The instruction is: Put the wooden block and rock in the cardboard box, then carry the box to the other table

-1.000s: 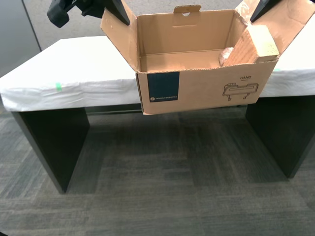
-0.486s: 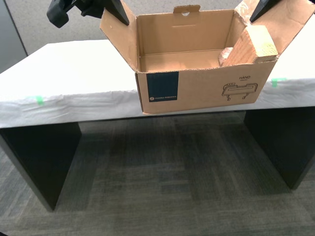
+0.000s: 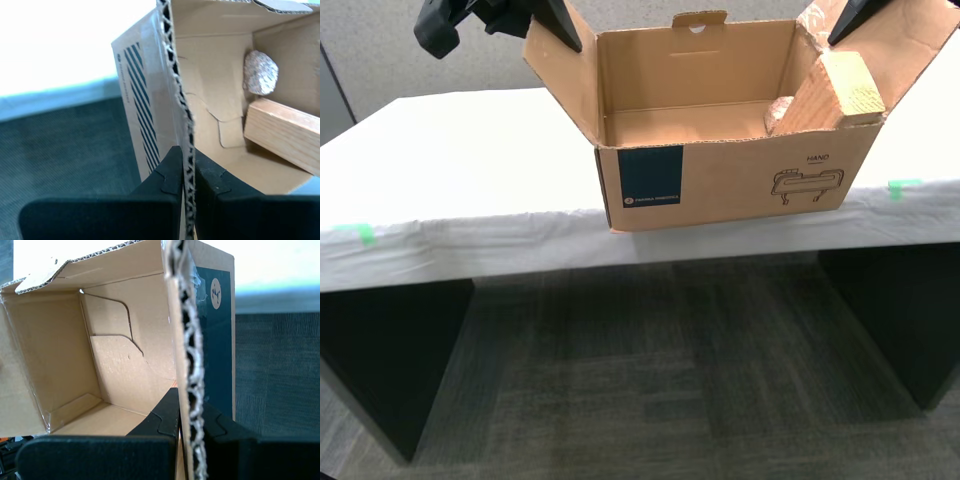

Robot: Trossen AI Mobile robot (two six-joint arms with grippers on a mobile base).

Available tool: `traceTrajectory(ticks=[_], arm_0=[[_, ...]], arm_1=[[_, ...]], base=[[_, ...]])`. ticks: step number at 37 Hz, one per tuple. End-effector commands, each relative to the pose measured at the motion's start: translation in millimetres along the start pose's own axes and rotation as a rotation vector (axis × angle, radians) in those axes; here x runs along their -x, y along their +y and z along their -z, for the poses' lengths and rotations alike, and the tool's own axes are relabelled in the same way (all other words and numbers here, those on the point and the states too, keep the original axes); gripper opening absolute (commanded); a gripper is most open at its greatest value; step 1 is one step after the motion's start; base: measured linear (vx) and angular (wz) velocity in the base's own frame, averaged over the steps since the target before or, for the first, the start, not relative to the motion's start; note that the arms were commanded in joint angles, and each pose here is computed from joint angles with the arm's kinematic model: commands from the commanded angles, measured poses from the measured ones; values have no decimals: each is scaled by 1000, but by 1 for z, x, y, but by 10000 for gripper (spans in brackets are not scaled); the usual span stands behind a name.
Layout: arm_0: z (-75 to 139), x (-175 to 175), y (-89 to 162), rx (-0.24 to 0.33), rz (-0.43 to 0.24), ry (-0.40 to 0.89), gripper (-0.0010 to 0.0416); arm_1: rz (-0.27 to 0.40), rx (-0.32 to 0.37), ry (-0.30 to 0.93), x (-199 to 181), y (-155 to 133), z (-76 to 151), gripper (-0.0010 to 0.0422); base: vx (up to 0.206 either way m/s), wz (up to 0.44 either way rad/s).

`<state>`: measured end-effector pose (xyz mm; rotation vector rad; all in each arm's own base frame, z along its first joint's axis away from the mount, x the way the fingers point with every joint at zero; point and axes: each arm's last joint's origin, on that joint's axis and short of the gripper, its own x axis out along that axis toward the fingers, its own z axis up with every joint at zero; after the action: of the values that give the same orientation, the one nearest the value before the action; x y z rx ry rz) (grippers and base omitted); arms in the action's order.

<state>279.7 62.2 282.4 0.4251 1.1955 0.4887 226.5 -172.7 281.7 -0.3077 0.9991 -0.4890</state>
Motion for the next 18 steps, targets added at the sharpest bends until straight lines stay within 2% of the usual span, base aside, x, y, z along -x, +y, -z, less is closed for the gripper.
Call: traceTrajectory(ticks=[1,8,15,18], arm_0=[[-1,1,1,0,-4,-6,-1],[0,0,1,3,-5,-4,-1],[0,-1,4,11,-9,2,-1],[1,-2,5,14,-10,3,-1]], arm_1=[[-25,9,-16,0,0,-1,-1],[-37,53,-26,0,1,-1,-1],[-38,55,-28,0,1,-1,-1],[-58,54,-42,1,2,-2,-1]], base=[[194,11],[199,100],[198,212],[190,142]])
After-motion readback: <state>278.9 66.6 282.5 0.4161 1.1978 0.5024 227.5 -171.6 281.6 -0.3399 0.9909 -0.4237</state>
